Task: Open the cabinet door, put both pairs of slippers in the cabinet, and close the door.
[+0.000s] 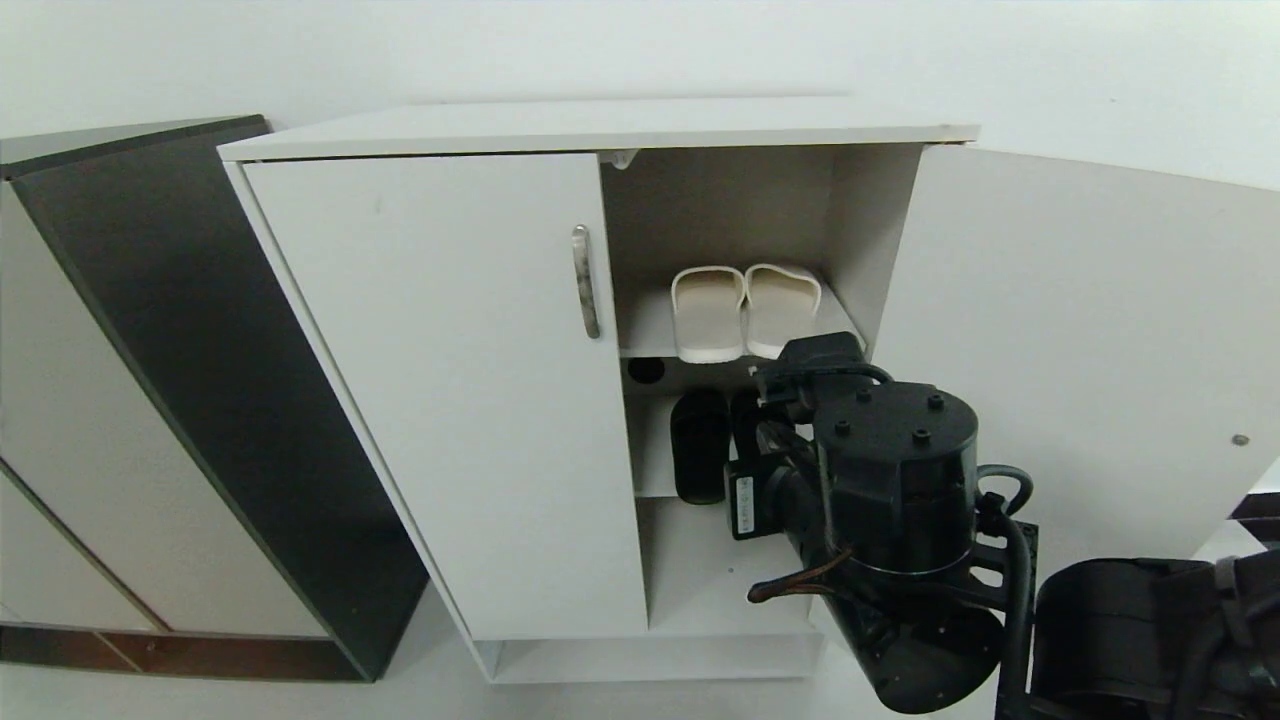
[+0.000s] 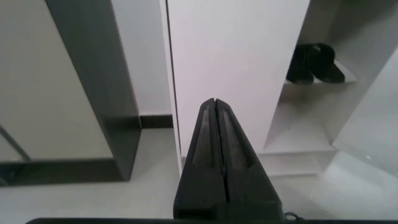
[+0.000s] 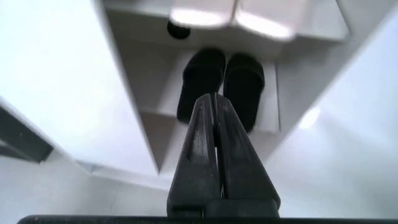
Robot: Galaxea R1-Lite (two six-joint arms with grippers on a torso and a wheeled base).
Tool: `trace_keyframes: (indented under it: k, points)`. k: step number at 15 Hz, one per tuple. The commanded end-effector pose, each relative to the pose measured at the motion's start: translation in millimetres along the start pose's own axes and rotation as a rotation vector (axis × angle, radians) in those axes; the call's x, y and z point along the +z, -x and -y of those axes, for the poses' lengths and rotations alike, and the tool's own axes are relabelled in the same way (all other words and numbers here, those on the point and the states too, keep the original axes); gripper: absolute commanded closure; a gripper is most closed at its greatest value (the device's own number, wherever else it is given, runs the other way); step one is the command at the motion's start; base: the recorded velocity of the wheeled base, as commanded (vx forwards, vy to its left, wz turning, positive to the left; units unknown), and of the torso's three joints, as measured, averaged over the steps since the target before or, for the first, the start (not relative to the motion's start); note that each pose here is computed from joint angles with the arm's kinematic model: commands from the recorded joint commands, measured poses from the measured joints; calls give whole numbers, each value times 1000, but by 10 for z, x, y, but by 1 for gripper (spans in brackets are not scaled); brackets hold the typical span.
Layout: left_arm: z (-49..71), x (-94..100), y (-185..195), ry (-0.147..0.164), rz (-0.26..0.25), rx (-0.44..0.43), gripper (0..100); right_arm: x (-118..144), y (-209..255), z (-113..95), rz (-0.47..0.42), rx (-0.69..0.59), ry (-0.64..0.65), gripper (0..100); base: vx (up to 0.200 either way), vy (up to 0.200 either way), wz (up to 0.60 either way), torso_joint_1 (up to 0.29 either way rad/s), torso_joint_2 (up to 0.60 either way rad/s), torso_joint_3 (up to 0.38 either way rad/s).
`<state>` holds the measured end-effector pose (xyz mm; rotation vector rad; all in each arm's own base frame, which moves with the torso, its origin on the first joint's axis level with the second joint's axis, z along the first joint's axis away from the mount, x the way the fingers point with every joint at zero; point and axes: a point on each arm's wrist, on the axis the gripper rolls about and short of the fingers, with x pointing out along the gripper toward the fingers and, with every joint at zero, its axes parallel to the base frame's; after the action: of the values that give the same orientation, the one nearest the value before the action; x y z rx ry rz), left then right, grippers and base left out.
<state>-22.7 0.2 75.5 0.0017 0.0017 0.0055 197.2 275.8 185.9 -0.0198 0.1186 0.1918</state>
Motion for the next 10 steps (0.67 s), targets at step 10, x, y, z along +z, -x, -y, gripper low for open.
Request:
trace_keyframes:
  k: [10]
  points:
    - [0, 0, 0, 0, 0, 1, 100, -126, -30, 31, -29, -12, 47, 100, -120, 0, 0, 2, 2, 2]
